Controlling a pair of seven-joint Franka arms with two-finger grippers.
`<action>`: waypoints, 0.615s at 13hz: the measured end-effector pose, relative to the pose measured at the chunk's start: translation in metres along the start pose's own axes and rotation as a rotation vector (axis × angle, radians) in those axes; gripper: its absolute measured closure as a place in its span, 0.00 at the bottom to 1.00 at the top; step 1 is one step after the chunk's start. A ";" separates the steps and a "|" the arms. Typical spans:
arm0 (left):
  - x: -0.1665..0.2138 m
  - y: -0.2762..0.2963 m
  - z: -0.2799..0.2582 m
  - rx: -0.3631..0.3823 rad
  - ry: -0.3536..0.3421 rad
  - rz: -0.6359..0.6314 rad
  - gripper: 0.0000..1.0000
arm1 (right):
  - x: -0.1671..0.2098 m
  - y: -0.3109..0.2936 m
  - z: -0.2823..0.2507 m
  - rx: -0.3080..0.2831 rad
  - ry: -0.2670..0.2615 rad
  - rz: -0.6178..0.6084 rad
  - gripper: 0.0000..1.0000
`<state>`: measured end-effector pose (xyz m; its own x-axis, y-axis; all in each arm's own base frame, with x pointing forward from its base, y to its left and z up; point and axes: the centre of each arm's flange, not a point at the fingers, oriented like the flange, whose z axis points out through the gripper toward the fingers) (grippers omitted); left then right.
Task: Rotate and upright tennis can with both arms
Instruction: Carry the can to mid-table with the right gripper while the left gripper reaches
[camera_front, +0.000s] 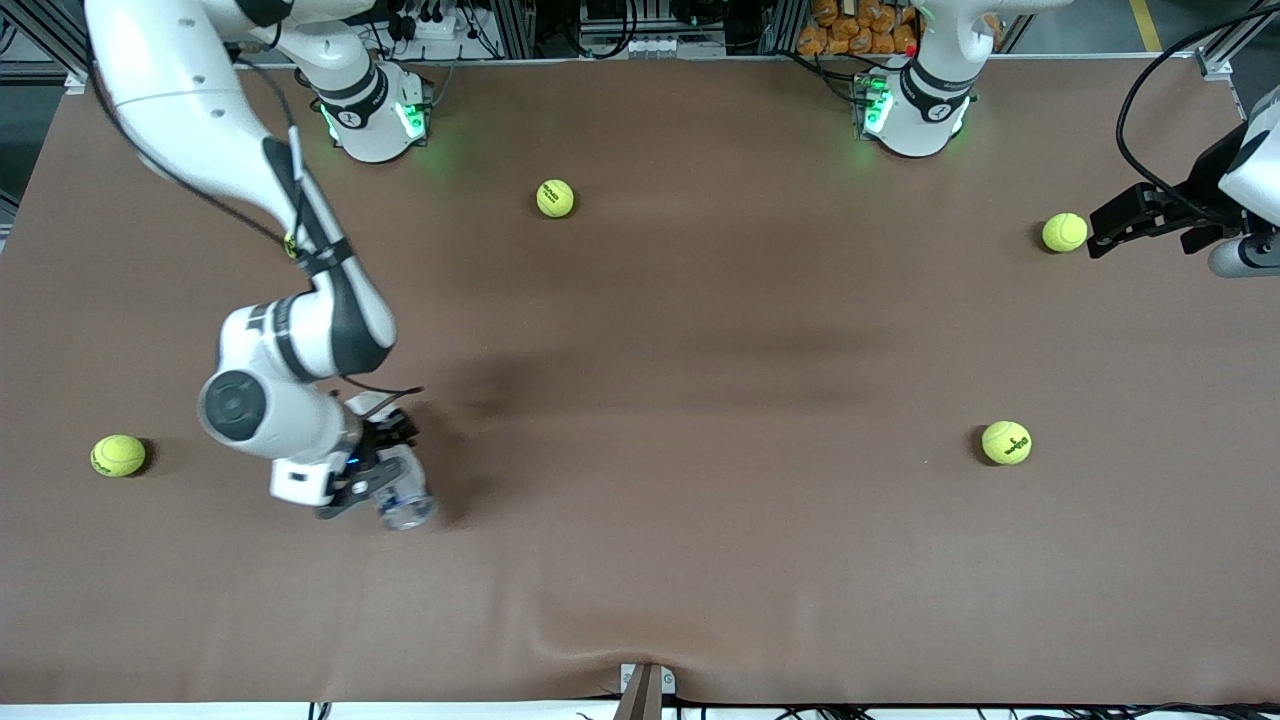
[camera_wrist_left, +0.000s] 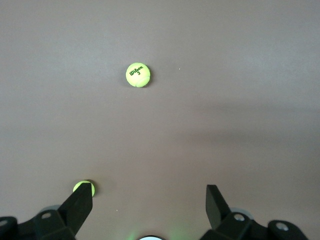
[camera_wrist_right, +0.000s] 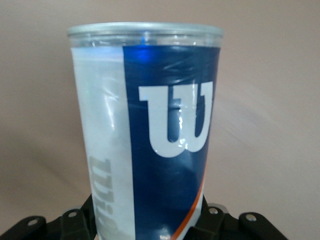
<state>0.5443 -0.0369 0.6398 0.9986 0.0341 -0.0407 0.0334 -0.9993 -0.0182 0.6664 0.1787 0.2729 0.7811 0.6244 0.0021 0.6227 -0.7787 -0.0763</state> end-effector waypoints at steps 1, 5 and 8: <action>0.000 -0.001 0.000 0.000 0.000 -0.002 0.00 | 0.014 -0.032 -0.003 0.001 0.005 -0.075 0.28; 0.000 -0.005 -0.001 0.000 0.001 -0.009 0.00 | 0.055 -0.169 -0.007 -0.072 -0.001 -0.365 0.31; 0.000 -0.005 -0.001 -0.001 0.001 -0.009 0.00 | 0.067 -0.251 -0.004 -0.197 -0.003 -0.580 0.35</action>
<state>0.5446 -0.0318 0.6405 0.9983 0.0435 -0.0392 0.0428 -0.9989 -0.0180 0.5624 0.4160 0.2962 0.3121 0.9499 -0.0143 0.9435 -0.3081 0.1220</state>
